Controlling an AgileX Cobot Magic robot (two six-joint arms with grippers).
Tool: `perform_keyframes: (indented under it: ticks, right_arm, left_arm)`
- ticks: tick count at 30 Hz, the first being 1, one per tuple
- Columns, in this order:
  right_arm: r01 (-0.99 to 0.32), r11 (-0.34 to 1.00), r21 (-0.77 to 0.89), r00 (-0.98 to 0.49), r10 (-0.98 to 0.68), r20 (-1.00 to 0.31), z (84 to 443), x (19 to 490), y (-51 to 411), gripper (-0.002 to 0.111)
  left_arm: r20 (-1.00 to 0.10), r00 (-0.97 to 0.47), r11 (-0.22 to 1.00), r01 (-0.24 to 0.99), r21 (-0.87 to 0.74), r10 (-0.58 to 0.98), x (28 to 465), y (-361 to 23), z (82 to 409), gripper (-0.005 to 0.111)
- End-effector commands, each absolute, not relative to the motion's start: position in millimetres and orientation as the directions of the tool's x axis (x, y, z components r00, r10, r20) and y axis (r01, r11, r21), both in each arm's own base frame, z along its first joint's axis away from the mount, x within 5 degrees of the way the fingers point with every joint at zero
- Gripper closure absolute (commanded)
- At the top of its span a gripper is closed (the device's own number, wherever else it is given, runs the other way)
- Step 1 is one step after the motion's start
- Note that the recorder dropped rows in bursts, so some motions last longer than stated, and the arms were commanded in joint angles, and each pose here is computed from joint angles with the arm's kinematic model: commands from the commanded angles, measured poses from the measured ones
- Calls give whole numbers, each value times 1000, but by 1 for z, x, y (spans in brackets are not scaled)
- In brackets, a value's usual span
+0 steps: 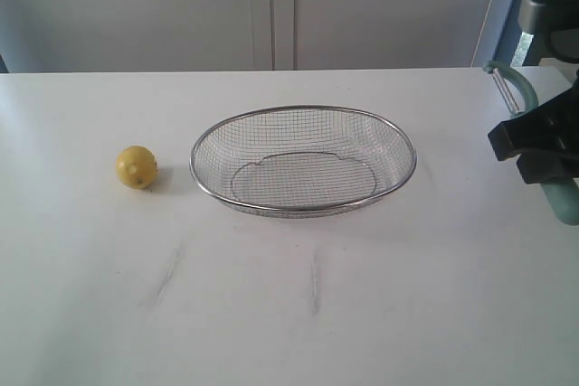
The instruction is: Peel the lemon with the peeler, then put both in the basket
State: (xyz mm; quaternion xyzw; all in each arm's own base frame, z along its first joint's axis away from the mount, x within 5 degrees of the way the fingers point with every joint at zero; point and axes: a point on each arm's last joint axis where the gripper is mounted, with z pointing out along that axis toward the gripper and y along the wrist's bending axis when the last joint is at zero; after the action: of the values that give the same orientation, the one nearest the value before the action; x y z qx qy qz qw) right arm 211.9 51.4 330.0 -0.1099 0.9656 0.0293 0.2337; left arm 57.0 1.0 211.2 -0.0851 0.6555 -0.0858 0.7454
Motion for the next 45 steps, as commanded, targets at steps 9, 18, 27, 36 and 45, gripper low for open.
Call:
perform_keyframes:
  ticks: [9,18,27,36,45]
  right_arm:
    - [-236,972,0,-855,-208,-475,332,211,51,103]
    - [-236,972,0,-855,-208,-475,332,211,51,103]
    - [-236,972,0,-855,-208,-475,332,211,51,103]
    - [-236,972,0,-855,-208,-475,332,211,51,103]
    - [-236,972,0,-855,-208,-475,332,211,51,103]
  left_arm:
    - [-966,-200,985,9,-171,-166,73,-4,264,107]
    - [-798,-590,989,134,58,126,122,-6,298,107]
    - [-699,-708,988,152,-10,101,197,-10,319,107]
    - [-679,-716,964,261,-43,163,278,-54,307,107]
    - [-697,-716,972,126,-199,-50,359,-91,268,107]
